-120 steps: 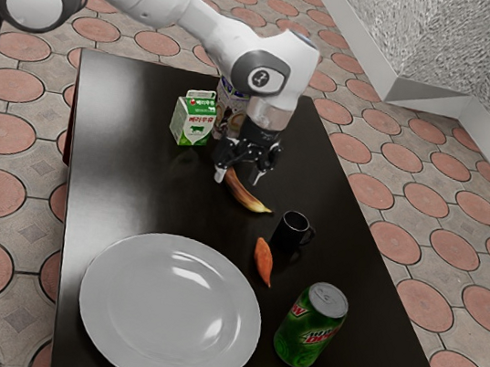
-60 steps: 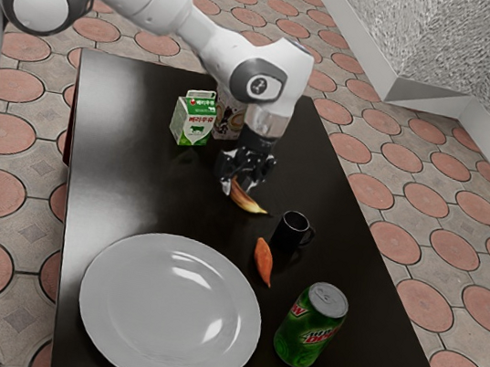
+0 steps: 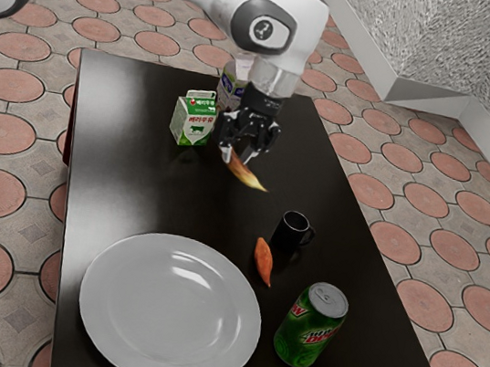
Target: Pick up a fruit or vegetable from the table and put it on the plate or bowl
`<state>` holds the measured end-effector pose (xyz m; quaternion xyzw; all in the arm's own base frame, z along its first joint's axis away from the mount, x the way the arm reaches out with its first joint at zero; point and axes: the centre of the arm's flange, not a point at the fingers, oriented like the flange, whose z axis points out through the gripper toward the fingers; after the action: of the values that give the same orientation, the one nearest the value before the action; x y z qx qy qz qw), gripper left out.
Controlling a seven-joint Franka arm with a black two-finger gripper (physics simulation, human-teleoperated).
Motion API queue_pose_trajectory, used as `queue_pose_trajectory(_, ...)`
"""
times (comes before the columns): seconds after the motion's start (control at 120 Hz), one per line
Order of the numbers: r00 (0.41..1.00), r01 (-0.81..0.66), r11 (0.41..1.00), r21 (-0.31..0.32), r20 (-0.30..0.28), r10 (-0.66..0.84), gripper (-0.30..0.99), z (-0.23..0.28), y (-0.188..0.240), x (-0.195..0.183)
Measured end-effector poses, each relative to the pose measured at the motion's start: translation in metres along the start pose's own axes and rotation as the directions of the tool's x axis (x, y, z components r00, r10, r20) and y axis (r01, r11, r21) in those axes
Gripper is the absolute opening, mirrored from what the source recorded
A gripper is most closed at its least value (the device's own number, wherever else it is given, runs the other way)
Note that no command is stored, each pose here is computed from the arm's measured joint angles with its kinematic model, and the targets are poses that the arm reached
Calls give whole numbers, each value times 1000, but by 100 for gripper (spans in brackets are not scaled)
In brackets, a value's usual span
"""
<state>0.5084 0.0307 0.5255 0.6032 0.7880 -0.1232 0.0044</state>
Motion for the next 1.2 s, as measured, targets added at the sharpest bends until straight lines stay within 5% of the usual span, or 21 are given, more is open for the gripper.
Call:
queue_pose_trajectory(0.283, 979, -162, 979, 125, -108, 175, 21, 41, -70, -151)
queue_pose_trajectory(0.592, 947, -236, 957, 166, -180, 265, 21, 81, -147, -253)
queue_pose_trajectory(0.667, 951, -216, 963, 163, -190, 245, 21, 83, -152, -258)
queue_pose_trajectory(0.867, 958, -167, 978, 123, -215, 191, 58, 76, -152, -264)
queue_pose_trajectory(1.017, 939, -293, 956, 2, -189, 288, 65, 19, -186, -323)
queue_pose_trajectory(1.092, 924, -339, 940, -44, -206, 323, 67, -25, -135, -288)
queue_pose_trajectory(1.2, 906, -349, 929, -125, -298, 300, 68, -98, -24, -145)
